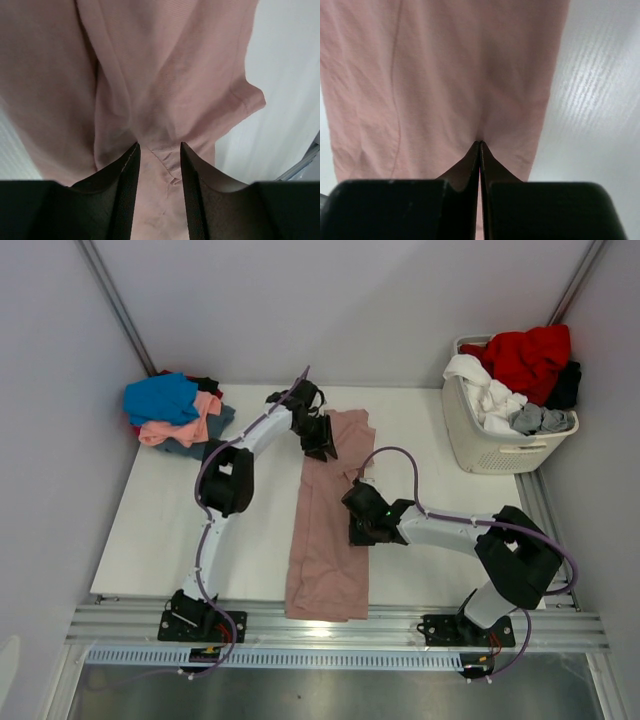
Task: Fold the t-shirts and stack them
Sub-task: Rotate the tshirt 90 degrees
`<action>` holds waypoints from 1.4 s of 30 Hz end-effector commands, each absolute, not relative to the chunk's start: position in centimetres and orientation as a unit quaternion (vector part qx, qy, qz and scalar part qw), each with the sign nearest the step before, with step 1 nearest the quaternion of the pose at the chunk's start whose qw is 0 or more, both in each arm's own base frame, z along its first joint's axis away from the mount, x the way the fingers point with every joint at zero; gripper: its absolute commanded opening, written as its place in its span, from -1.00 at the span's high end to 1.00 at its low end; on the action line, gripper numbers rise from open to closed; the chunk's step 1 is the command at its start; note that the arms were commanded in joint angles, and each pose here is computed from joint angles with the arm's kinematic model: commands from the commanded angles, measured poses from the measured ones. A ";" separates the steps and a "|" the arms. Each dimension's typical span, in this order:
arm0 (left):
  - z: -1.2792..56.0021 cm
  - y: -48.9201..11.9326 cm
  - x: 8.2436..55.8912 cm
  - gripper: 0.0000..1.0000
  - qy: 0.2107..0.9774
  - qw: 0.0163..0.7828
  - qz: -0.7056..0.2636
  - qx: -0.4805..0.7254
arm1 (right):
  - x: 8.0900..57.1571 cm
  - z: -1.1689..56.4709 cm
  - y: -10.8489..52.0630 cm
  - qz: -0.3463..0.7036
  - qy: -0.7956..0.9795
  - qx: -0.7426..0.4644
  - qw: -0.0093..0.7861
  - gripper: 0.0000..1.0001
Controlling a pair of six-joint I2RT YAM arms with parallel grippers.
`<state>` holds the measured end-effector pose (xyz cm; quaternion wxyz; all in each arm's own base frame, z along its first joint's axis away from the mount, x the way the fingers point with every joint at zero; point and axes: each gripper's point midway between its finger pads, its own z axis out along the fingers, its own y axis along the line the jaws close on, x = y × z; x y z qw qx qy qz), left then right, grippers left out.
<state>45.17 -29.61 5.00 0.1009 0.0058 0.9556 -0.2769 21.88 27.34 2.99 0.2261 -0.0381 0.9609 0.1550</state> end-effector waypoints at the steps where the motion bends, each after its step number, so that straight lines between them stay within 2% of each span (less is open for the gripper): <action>1: 6.2 -29.0 46.2 0.17 0.961 0.114 -0.253 0.006 | 21.7 3.1 26.4 0.127 0.966 -0.032 0.224 0.98; 11: 4.3 -24.1 45.9 0.26 0.978 0.090 -0.186 -0.039 | 21.0 1.0 24.2 0.075 0.975 -0.027 0.209 1.00; 20: 5.2 -20.0 47.5 0.28 0.969 0.110 -0.202 -0.085 | 21.4 -0.5 22.1 0.045 0.980 -0.017 0.191 1.00; 23: 8.0 -21.2 47.5 0.27 0.954 0.152 -0.250 -0.063 | 22.5 1.5 22.6 0.066 0.972 -0.026 0.222 1.00; 24: 9.1 -21.1 45.5 0.25 0.950 0.157 -0.263 -0.060 | 23.1 2.7 23.1 0.084 0.966 -0.028 0.243 0.98; 26: 12.6 -22.2 46.1 0.18 0.927 0.217 -0.304 -0.036 | 24.3 6.6 23.5 0.118 0.946 -0.023 0.302 0.85; 27: 12.4 -22.0 45.0 0.17 0.928 0.213 -0.304 -0.037 | 24.8 7.8 23.2 0.122 0.938 -0.019 0.324 0.62; 28: 14.7 -22.1 44.5 0.15 0.922 0.231 -0.311 -0.031 | 25.5 9.0 22.7 0.118 0.930 -0.012 0.349 0.42; 29: 15.1 -22.1 43.7 0.14 0.923 0.225 -0.312 -0.026 | 25.9 10.7 22.4 0.128 0.920 -0.006 0.370 0.14; 30: 15.1 -22.3 42.7 0.11 0.925 0.217 -0.312 -0.018 | 26.5 11.5 21.7 0.125 0.916 -0.003 0.381 0.07; 36: 17.5 -22.8 36.8 0.09 0.925 0.236 -0.297 -0.008 | 26.6 12.8 19.4 0.121 0.913 0.003 0.389 -0.17; 37: 15.2 -22.2 34.7 0.08 0.937 0.212 -0.276 -0.015 | 26.3 12.4 19.0 0.118 0.915 0.008 0.385 -0.18; 39: 15.2 -22.2 32.4 0.09 0.940 0.215 -0.263 -0.018 | 25.1 10.5 18.2 0.109 0.926 0.013 0.362 -0.18; 40: 13.1 -21.7 30.5 0.09 0.947 0.191 -0.255 -0.030 | 24.4 10.2 18.3 0.123 0.927 0.021 0.352 -0.18; 41: 11.7 -21.3 28.2 0.09 0.950 0.171 -0.258 -0.052 | 23.9 9.7 18.4 0.132 0.928 0.025 0.347 -0.18; 42: 12.0 -22.2 27.8 0.09 0.941 0.185 -0.281 -0.048 | 22.6 8.0 18.2 0.138 0.935 0.024 0.325 -0.18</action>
